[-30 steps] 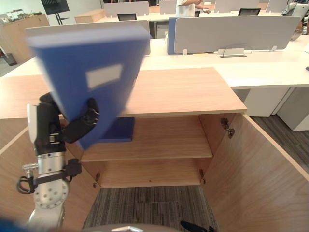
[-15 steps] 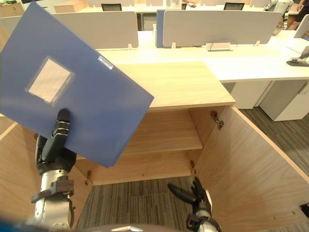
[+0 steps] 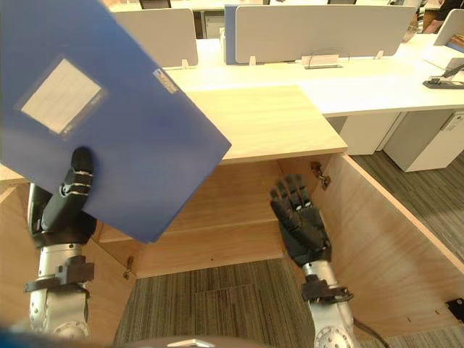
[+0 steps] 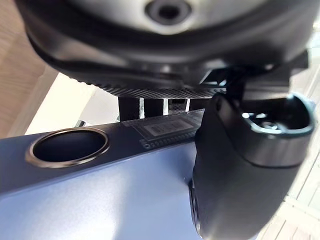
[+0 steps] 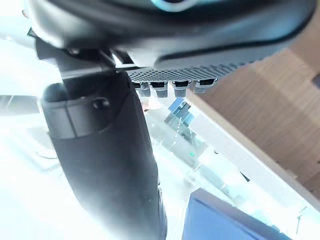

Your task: Walk over to the cabinet, pick up the folder, carry it to the office cabinet, place the folder inside the office cabinet, then close the office cabinet door

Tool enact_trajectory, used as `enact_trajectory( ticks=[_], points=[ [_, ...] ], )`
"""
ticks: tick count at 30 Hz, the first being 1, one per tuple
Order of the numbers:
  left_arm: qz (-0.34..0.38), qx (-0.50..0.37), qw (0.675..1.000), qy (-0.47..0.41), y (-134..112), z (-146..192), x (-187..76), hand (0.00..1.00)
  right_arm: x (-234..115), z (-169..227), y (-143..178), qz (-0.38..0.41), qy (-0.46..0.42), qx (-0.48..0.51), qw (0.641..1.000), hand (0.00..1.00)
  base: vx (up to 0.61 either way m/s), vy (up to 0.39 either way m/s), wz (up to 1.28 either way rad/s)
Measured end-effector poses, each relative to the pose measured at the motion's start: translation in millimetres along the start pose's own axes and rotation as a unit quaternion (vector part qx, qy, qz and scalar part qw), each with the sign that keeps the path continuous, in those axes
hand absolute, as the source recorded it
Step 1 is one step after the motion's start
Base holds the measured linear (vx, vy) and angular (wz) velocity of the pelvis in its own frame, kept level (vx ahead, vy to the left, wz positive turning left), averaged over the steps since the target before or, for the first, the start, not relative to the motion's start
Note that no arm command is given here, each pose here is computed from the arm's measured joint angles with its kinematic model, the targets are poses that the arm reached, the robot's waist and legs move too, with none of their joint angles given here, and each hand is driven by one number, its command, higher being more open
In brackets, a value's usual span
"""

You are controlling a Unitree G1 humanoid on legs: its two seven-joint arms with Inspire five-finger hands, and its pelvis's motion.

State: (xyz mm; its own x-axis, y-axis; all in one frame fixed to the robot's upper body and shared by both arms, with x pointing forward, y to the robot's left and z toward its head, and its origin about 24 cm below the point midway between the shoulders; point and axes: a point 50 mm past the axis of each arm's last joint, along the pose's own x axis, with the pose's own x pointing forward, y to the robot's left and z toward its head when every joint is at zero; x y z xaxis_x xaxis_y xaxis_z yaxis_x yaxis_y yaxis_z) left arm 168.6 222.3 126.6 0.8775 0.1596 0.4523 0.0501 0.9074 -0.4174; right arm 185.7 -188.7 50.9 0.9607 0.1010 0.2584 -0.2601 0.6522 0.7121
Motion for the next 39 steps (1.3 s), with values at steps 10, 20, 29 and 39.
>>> enact_trajectory(
  ticks=[10,20,29,39],
  points=[
    [-0.097,0.048,0.994,-0.011,-8,6,23,0.0,42,35,11,0.086,-0.004,-0.092,0.992,1.0,-0.02,0.001,-0.01],
    [-0.182,0.161,0.97,0.027,-14,0,30,0.0,80,52,35,0.172,0.01,-0.192,0.966,1.0,0.0,0.0,0.0],
    [-0.235,0.164,0.957,0.054,-26,-9,28,0.0,101,41,60,0.253,0.058,-0.243,0.935,1.0,-0.01,0.001,0.02],
    [-0.231,0.157,0.96,0.028,-29,-5,31,1.0,132,57,91,0.343,0.116,-0.365,0.858,0.0,-0.05,0.004,0.03]
  ],
)
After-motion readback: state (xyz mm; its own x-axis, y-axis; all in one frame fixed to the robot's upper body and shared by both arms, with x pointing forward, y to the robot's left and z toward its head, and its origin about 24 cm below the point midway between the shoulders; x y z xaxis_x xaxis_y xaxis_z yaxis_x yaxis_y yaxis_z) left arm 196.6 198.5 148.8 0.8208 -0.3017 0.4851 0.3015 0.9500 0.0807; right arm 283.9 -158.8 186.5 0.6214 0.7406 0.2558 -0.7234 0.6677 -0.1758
